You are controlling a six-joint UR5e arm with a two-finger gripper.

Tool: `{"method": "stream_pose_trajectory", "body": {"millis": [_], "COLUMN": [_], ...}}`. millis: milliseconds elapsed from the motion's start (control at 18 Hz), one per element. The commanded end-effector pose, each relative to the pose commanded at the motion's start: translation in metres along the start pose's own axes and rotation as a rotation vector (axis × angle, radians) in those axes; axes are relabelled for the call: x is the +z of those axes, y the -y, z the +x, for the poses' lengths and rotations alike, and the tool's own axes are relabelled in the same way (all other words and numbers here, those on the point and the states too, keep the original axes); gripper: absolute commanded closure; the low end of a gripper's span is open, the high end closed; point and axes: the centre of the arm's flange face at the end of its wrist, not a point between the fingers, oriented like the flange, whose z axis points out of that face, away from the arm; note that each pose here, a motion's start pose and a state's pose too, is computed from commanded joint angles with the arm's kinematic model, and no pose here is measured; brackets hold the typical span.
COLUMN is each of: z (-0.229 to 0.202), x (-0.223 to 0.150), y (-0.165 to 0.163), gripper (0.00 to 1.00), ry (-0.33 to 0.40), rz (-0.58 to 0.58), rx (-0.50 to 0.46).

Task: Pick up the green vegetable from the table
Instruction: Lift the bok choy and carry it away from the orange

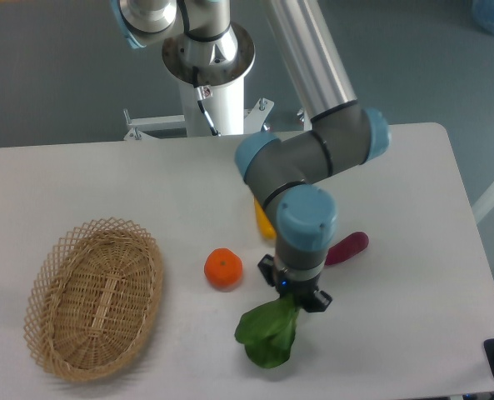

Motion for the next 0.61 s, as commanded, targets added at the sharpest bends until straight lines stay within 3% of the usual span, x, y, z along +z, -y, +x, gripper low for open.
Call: {"method": "stream_pose_trajectory", "body": {"millis": [278, 500, 611], "z": [-0.028, -0.054, -0.072], "x": [-0.022, -0.031, -0.032], "y": [-0.028, -0.039, -0.053], "gripper": [0.82, 0.81, 0.81], "ry": [0.045, 0.083, 0.098], "rz": [0.005, -0.004, -0.036], "rx": [-0.037, 0.024, 0.006]}}
